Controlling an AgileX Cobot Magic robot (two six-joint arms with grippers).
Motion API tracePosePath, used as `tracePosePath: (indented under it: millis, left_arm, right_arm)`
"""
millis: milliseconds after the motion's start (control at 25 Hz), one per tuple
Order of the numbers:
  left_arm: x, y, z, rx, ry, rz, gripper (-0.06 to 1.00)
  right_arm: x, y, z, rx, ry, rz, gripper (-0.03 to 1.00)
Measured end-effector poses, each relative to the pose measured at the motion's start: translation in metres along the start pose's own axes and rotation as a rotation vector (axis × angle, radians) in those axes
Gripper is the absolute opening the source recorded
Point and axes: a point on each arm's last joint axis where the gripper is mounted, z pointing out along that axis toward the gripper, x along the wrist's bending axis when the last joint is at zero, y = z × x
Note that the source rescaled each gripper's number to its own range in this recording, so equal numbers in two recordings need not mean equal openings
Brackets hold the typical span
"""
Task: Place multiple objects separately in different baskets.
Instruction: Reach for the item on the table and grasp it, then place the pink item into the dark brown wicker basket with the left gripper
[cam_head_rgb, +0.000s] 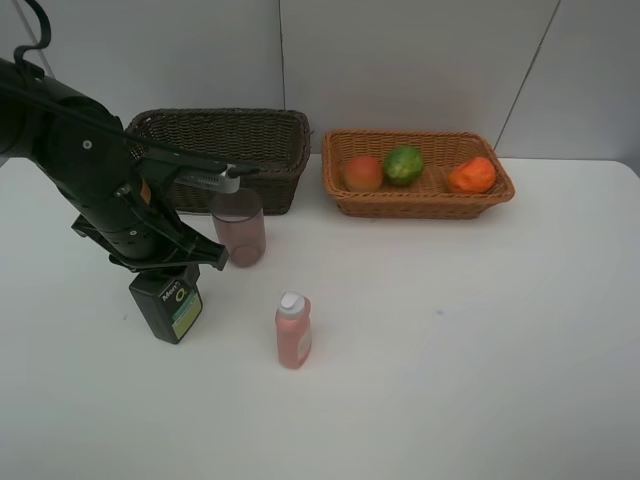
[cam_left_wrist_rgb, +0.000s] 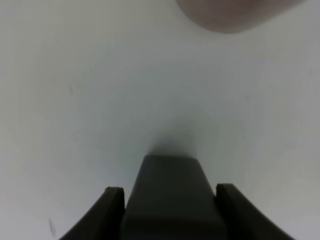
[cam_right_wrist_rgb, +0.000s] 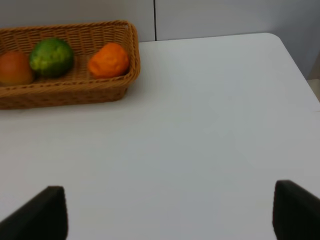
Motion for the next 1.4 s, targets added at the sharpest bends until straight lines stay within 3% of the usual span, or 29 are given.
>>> tracePosePath:
  millis: [720,840,960,1400]
  left_arm:
    - [0.000,-0.001,-0.001,0.015,0.007,-0.001,0.48]
    - [0.002,-0.002,-0.006,0.056,0.025,-0.007,0.48]
    - [0.003,0.005,-0.025,0.062,0.039,-0.014,0.48]
    - [0.001,0.053,-0.122,-0.124,0.024,-0.048,0.48]
  right_arm:
    - [0.000,0.000,0.000,0.000,0.000,0.000,0.67]
    - [0.000,0.000,0.000,0.000,0.000,0.000,0.67]
    - [0.000,0.000,0.000,0.000,0.000,0.000,0.67]
    - [0.000,0.000,0.000,0.000,0.000,0.000,0.67]
